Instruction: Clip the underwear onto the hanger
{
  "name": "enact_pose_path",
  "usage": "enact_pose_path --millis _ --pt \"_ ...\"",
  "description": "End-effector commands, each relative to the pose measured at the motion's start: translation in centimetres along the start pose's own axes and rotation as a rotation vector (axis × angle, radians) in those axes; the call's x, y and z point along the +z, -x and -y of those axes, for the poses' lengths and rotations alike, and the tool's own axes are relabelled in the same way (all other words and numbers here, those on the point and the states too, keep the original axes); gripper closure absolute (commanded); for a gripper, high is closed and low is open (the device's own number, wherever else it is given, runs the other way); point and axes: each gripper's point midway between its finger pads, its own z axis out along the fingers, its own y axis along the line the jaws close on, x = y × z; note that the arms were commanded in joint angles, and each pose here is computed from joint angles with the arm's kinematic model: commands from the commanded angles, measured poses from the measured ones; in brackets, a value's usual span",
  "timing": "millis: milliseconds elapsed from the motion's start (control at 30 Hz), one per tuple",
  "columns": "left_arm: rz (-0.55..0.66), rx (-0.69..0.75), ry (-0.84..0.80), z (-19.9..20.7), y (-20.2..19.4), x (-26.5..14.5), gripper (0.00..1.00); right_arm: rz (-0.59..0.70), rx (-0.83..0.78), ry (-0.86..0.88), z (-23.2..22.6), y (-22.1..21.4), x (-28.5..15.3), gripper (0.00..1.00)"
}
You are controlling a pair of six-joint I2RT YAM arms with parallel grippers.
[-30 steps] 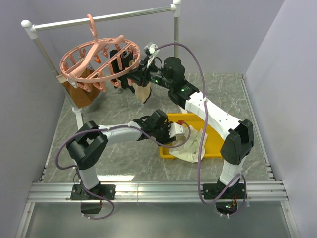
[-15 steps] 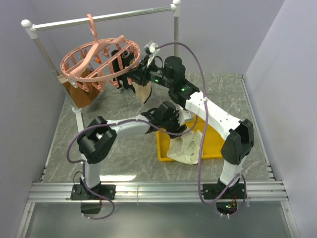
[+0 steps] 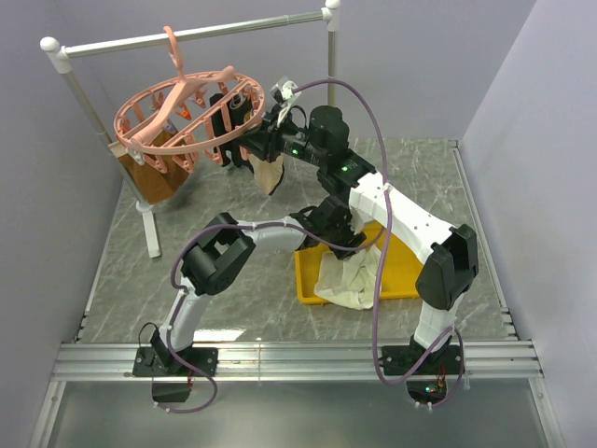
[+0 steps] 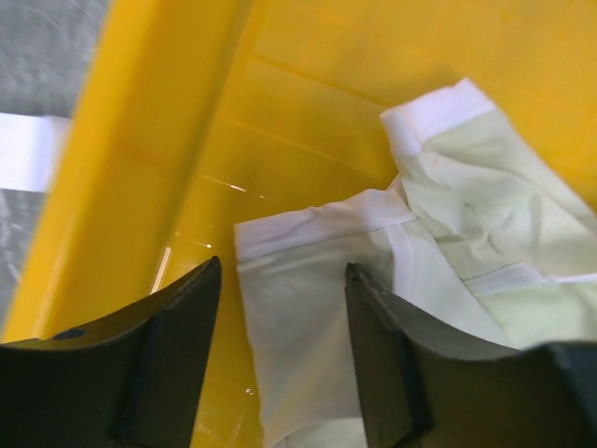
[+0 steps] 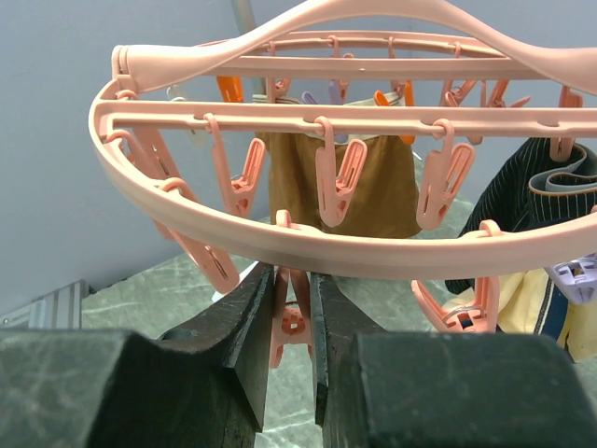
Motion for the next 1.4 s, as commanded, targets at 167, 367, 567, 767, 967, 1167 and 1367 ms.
enact_pose_path --millis 167,367,567,767,967,1167,1367 --pt "-0.037 0.043 -0.002 1.0 -1.2 -0.5 0.67 0.096 -0.064 0.008 -0.8 4.4 -0.6 1.00" --pt "0.057 0.012 0.006 1.8 2.4 -4.9 0.96 0.096 -0.064 0.005 -0.6 4.4 -0.6 1.00" --pt "0.198 -0.068 0.029 2.9 5.8 -12.2 0.99 0.108 -0.057 0.003 -0.6 4.8 -0.5 1.00" --pt "0.210 -0.221 0.013 3.7 4.8 -16.6 0.99 0.124 -0.053 -0.017 -0.3 5.3 -0.5 1.00" --pt "0.161 -0.334 0.072 2.3 1.7 -20.2 1.00 0.120 -0.063 -0.012 -0.4 5.3 -0.7 1.00" --pt "0.076 -0.365 0.125 0.7 -2.6 -20.8 1.00 0.113 -0.061 -0.009 -0.3 5.0 -0.6 1.00" --pt "0.098 -0.245 0.114 0.9 -4.1 -20.4 0.65 0.116 -0.069 -0.013 -0.2 5.2 -0.4 1.00"
